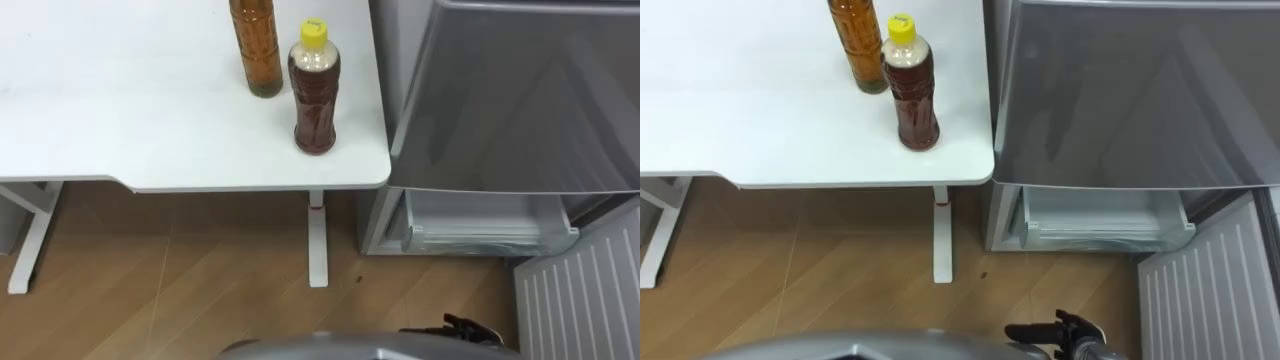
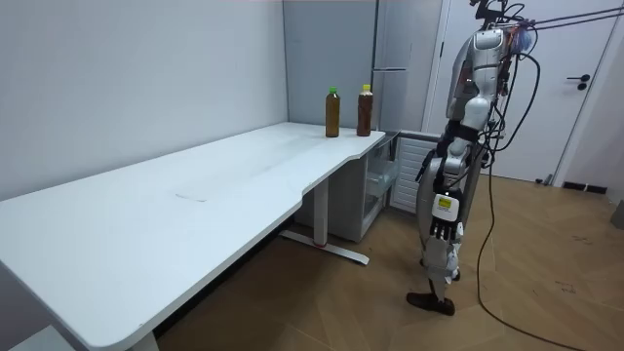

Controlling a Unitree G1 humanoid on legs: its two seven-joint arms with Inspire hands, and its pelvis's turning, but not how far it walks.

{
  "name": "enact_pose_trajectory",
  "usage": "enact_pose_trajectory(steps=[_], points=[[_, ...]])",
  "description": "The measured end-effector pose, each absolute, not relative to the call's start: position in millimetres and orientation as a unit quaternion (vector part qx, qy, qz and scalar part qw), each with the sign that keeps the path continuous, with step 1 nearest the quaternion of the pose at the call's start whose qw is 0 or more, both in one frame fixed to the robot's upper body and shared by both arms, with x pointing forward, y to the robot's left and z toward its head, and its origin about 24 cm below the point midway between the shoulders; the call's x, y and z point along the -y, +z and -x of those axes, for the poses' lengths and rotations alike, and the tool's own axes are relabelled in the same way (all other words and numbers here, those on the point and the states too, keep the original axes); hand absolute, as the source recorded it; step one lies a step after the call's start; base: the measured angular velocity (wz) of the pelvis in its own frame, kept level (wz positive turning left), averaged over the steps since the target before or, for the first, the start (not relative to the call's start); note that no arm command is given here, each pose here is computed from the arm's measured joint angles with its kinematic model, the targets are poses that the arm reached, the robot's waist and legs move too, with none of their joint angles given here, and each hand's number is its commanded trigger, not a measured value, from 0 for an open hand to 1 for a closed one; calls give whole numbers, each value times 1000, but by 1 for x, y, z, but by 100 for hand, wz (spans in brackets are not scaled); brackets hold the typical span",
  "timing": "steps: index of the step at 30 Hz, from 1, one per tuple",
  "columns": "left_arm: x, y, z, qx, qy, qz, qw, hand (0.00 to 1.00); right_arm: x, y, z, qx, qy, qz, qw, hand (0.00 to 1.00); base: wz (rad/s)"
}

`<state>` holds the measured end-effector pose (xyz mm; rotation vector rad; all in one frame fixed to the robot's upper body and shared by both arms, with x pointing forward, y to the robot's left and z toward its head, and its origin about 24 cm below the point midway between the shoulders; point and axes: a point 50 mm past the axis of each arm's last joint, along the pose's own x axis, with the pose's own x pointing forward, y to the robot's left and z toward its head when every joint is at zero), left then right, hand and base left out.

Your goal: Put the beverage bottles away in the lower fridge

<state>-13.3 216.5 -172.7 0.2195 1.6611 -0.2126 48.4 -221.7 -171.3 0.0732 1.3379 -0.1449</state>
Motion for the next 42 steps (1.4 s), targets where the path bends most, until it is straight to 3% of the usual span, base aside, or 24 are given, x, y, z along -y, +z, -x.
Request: enact_pose_trajectory(steps=[13, 26, 42], points=[[-217, -172, 16, -743, -92, -98, 655, 0, 223, -172, -46, -631, -80, -53, 770, 0, 3], [-224, -171, 11, -734, -55, -90, 671, 0, 225, -171, -44, -633, -71, -67, 768, 0, 0], [-233, -170, 3, -702, 66, -67, 706, 0, 224, -171, -46, -632, -62, -69, 769, 0, 0]])
